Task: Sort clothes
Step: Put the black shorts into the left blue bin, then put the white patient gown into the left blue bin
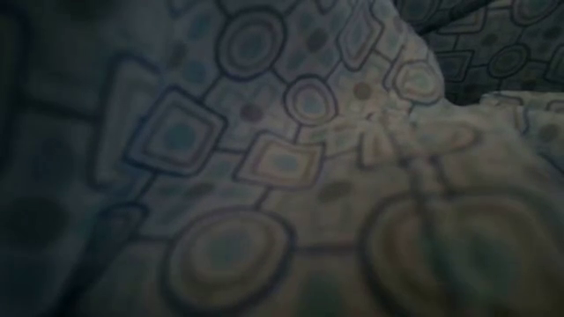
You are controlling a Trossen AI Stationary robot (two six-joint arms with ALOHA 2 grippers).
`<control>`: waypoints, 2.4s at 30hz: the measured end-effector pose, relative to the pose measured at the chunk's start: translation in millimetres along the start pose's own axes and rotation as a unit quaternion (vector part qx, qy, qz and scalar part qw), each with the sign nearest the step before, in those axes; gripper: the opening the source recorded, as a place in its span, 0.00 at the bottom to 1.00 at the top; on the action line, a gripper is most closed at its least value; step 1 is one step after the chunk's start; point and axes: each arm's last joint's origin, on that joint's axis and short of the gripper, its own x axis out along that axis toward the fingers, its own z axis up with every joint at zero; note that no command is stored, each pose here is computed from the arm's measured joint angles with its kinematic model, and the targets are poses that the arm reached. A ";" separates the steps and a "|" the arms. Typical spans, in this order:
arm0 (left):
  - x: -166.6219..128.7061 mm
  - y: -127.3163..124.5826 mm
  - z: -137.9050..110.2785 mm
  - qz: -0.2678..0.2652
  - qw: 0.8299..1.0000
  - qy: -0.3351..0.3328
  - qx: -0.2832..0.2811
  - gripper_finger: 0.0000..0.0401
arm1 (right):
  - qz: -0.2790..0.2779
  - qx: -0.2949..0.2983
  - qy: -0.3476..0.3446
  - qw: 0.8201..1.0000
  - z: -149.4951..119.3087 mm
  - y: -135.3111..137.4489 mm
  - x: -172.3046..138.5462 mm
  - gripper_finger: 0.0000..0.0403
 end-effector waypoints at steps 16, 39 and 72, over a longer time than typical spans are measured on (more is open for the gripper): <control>-95.5 -120.6 -14.9 -0.272 0.945 -0.133 0.126 0.52 | 0.000 0.003 -0.009 1.000 1.7 0.0 0.0 0.03; -16.2 -247.0 -195.2 -0.326 0.936 -0.033 0.132 0.52 | 0.159 0.048 -0.018 0.986 32.6 20.1 10.9 0.03; 66.7 -230.6 -221.5 -0.293 0.931 -0.179 0.119 0.52 | 0.225 -0.026 0.176 0.958 73.6 125.4 207.2 0.28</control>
